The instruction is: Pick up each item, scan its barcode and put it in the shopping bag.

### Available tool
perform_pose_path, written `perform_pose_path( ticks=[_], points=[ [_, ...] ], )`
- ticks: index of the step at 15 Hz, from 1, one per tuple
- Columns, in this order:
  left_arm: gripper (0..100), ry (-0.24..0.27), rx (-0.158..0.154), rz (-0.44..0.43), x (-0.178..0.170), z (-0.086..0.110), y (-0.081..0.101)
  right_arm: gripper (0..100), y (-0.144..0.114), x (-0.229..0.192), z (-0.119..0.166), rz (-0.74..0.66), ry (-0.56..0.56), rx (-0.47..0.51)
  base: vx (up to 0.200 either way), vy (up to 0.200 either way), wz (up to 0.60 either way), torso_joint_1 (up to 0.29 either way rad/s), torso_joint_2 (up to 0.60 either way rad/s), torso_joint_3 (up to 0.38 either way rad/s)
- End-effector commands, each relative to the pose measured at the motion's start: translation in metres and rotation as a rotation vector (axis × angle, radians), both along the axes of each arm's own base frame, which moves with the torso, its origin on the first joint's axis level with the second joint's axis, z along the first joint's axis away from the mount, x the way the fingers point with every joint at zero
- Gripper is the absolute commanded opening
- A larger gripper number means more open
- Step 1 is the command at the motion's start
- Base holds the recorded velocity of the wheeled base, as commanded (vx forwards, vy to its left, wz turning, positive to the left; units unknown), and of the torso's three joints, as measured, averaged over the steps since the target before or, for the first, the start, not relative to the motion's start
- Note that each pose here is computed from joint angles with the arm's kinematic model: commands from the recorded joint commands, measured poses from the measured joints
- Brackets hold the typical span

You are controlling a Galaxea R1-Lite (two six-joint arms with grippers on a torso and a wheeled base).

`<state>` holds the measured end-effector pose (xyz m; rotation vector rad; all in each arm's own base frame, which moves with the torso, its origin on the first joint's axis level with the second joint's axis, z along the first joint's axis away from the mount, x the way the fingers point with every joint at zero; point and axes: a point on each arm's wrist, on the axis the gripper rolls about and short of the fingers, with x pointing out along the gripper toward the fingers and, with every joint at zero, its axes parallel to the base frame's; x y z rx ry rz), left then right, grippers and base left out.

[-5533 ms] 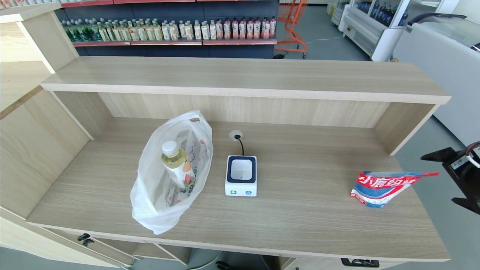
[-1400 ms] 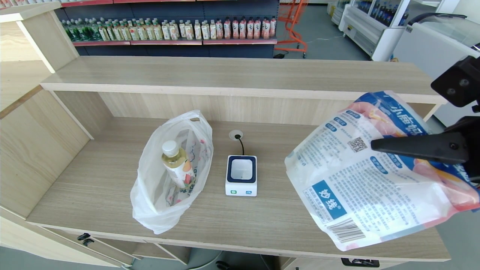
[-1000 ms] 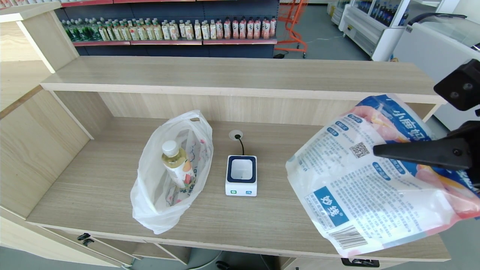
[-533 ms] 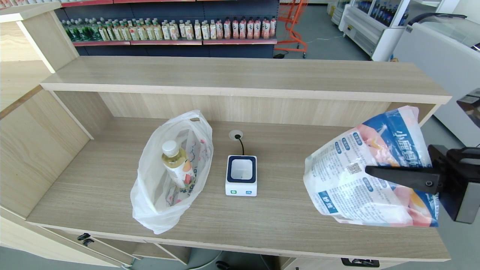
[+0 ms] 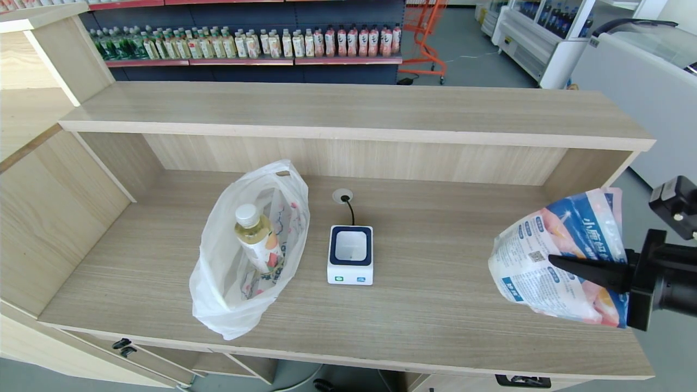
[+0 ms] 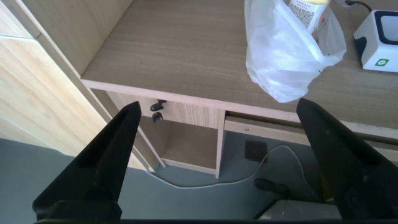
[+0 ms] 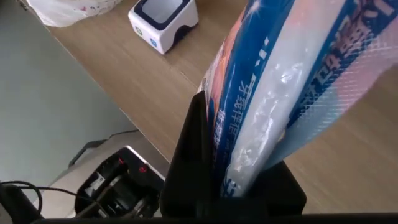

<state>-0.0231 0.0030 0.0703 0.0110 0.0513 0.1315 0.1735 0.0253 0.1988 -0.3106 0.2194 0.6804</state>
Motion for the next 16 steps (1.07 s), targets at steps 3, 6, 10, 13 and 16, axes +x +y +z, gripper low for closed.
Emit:
perform_pose_path(
  ticks=[3, 6, 10, 13, 16],
  points=[
    [100, 0.0, 0.0, -0.001, 0.0, 0.0, 0.0, 0, 0.0, -0.001, 0.0, 0.024, -0.056, -0.068, 0.0, 0.0, 0.0, 0.0, 0.0, 0.0],
    [100, 0.0, 0.005, -0.002, 0.0, 0.0, 0.0, 0, 0.0, -0.001, 0.003, 0.033, -0.08, -0.087, 0.0, 0.0, 0.0, 0.0, 0.0, 0.0],
    [100, 0.002, 0.006, -0.002, 0.0, 0.0, 0.0, 0, 0.001, 0.002, 0.009, 0.045, -0.099, -0.078, 0.0, 0.15, 0.0, 0.001, 0.0, 0.004],
    [100, 0.002, 0.006, -0.002, 0.0, 0.0, 0.0, 0, 0.004, 0.008, 0.013, 0.096, -0.105, -0.061, 0.0, 0.2, 0.0, 0.009, 0.01, -0.001],
    [100, 0.002, 0.006, -0.002, 0.0, 0.0, 0.0, 0, 0.013, 0.026, 0.014, 0.13, -0.09, -0.064, 0.0, 0.2, 0.0, -0.004, 0.0, 0.004]
  ],
)
